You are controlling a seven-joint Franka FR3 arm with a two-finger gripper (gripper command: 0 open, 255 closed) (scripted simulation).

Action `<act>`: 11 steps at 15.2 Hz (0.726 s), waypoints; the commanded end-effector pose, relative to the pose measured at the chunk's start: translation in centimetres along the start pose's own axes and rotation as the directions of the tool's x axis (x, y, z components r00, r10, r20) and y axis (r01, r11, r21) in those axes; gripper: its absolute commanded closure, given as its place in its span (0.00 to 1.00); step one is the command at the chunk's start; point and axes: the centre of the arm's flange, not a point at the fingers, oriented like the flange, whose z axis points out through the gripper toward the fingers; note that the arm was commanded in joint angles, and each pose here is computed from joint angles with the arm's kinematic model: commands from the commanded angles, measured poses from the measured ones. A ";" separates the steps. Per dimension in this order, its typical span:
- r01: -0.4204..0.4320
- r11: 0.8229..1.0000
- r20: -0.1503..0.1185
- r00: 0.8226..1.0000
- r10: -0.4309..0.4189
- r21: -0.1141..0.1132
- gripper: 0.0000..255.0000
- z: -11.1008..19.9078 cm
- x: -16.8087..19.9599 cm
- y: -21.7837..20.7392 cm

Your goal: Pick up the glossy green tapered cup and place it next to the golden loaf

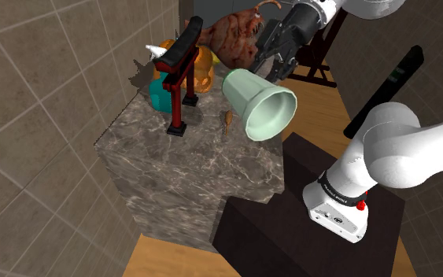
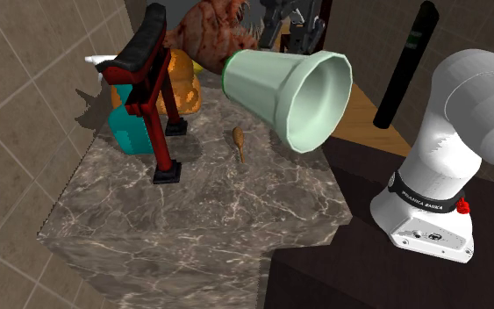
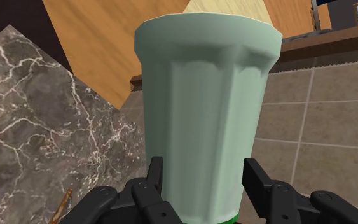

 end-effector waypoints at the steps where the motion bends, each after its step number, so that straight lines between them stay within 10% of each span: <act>1: 0.000 1.000 0.000 1.000 0.000 0.000 1.00 -0.7 -0.2 -0.8; 11: 0.000 1.000 0.000 1.000 0.000 0.000 1.00 -6.0 4.4 -0.3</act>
